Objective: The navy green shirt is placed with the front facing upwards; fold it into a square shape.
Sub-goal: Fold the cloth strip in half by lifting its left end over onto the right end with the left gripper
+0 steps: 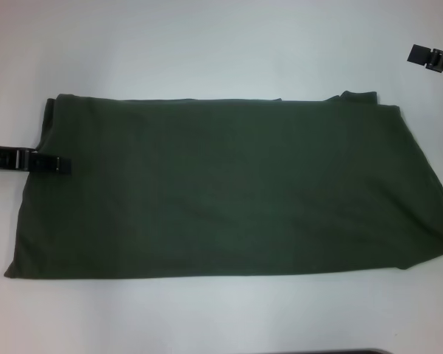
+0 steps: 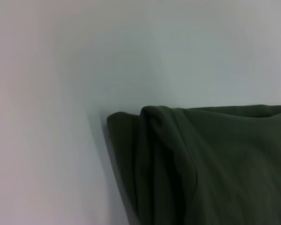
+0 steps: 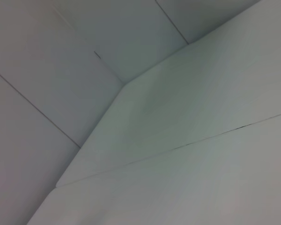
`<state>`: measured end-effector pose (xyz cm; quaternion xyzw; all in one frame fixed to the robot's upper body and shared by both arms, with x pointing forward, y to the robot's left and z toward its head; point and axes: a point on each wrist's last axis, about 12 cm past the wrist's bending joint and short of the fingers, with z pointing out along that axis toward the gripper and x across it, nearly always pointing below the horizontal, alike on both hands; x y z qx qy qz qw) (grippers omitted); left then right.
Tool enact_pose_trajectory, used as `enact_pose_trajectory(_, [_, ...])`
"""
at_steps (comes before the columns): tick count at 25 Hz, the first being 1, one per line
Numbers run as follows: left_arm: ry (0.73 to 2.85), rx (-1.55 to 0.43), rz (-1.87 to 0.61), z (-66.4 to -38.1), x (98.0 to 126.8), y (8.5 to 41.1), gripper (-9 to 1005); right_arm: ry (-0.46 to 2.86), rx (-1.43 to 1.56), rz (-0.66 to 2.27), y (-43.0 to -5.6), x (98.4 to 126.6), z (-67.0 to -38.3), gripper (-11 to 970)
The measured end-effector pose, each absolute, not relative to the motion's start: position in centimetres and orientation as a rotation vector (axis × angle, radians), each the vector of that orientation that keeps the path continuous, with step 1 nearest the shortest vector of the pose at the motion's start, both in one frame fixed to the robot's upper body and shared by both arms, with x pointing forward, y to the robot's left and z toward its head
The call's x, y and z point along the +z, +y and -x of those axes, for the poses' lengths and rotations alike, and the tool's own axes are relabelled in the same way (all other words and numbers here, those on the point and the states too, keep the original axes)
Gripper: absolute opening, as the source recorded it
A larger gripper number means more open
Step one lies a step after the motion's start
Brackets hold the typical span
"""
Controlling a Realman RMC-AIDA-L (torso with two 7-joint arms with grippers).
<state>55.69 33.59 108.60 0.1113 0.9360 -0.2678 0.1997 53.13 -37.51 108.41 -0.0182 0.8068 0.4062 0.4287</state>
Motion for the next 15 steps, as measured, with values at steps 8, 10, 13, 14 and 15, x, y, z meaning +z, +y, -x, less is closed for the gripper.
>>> enact_pose_trajectory(8, [2.614, -0.748, -0.31, -55.74, 108.75, 33.61, 434, 2.012, 1.012, 0.046, -37.55, 108.45, -53.15, 924])
enact_pose_trajectory(10, [2.614, -0.748, -0.311, -55.74, 108.76, 33.61, 426, 2.011, 1.012, 0.046, -37.56, 108.46, -53.16, 924])
enact_pose_trajectory(13, [2.613, -0.748, -0.299, -55.76, 108.79, 33.7, 414, 2.011, 1.012, 0.046, -37.57, 108.47, -53.16, 924])
enact_pose_trajectory(14, [2.613, -0.747, -0.297, -55.77, 108.81, 33.74, 410, 2.011, 1.012, 0.047, -37.58, 108.47, -53.16, 924])
enact_pose_trajectory(15, [2.613, -0.747, -0.297, -55.77, 108.82, 33.76, 406, 2.011, 1.011, 0.047, -37.58, 108.47, -53.16, 924])
